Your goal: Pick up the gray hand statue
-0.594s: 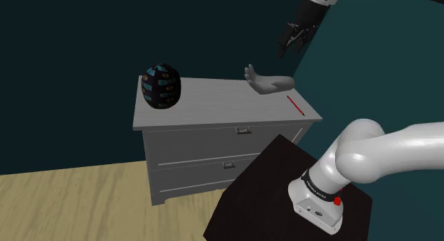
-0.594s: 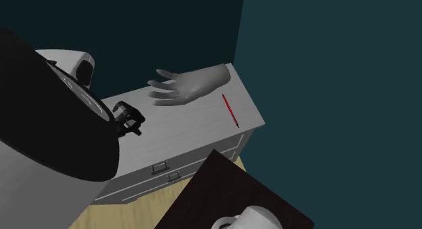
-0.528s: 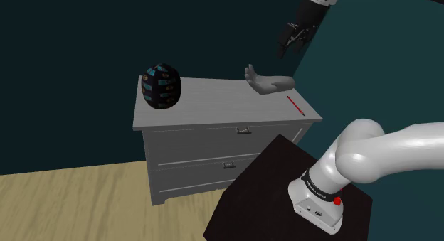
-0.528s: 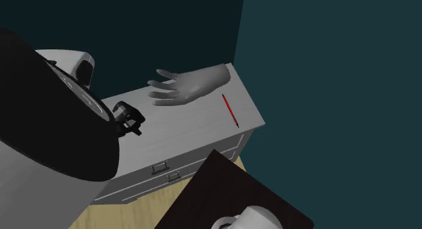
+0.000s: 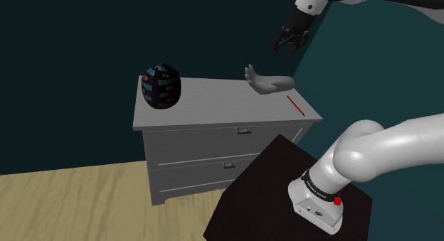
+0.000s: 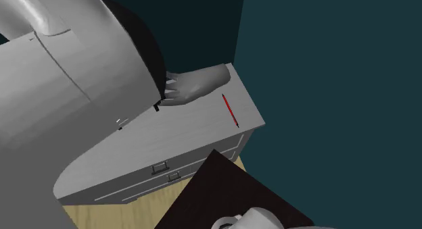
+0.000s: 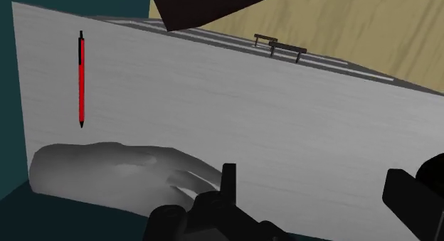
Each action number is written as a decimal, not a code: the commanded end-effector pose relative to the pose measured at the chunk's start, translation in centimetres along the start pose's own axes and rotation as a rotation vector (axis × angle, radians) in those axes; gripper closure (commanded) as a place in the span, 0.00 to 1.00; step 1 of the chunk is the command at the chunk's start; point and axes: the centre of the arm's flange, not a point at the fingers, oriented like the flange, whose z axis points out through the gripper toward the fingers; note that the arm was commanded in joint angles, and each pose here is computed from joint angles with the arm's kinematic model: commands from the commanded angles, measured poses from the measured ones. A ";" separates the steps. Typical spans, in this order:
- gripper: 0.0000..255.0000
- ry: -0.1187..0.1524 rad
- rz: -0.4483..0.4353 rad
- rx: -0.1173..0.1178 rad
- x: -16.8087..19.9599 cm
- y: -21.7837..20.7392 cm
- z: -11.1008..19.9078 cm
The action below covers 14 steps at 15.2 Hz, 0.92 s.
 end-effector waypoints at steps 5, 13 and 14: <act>0.00 -0.013 0.180 0.054 4.2 5.9 4.0; 0.00 -0.032 0.417 0.125 8.3 14.8 10.0; 0.00 -0.034 0.447 0.133 8.6 15.9 10.8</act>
